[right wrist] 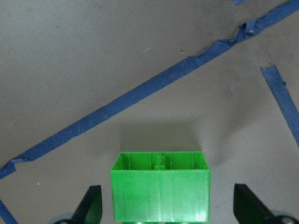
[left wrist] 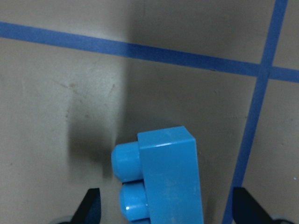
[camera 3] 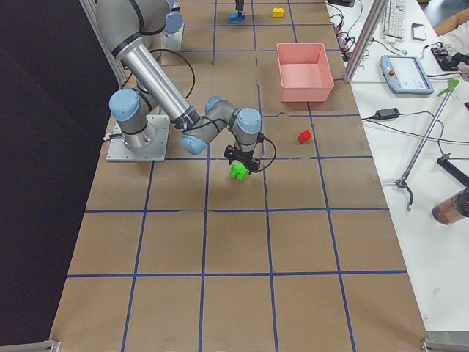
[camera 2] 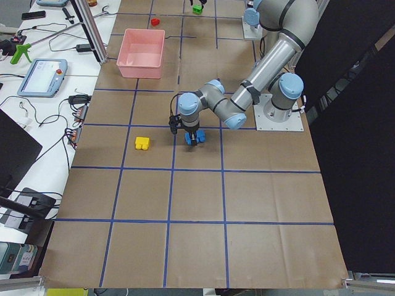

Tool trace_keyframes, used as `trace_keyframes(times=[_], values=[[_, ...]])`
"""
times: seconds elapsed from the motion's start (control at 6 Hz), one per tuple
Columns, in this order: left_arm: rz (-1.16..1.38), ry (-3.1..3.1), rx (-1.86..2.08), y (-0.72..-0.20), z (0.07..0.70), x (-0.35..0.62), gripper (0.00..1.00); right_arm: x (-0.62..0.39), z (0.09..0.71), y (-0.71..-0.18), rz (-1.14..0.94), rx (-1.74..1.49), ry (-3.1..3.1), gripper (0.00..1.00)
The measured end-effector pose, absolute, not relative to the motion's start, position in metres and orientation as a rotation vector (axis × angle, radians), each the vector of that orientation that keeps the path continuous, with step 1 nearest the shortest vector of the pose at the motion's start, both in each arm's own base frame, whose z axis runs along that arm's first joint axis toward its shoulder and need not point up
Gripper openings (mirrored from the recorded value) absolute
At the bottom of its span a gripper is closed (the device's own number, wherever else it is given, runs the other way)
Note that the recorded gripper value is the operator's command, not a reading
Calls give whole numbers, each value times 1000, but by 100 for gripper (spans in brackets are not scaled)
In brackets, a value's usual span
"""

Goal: Put all blocks into box

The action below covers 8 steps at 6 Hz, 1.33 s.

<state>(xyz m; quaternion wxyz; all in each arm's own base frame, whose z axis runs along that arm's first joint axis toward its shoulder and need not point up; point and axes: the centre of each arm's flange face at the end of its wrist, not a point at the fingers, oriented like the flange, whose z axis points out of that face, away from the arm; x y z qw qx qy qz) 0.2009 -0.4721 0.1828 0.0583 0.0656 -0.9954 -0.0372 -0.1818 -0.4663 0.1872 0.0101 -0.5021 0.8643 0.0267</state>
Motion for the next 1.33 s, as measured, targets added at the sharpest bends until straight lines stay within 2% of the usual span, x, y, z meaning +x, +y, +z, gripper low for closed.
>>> trace_keyframes(times=[0.17,0.33,0.5,0.67,1.0,1.17,1.33], values=[[-129,-3018,187,-472,176,202,86,-183,185,-466,84,-1570,2698,100],[-148,-3020,182,-472,171,204,60,-183,183,-466,88,-1570,2695,100],[-155,-3020,179,-472,169,204,41,-183,182,-465,95,-1574,2689,100],[-158,-3019,177,-472,167,204,14,-183,181,-464,105,-1583,2679,98],[-154,-3017,139,-474,170,205,7,-183,179,-462,112,-1589,2671,53],[-154,-3016,117,-474,175,204,0,-183,179,-462,112,-1590,2670,38],[-157,-3012,103,-475,179,201,0,-184,180,-463,112,-1590,2672,35]])
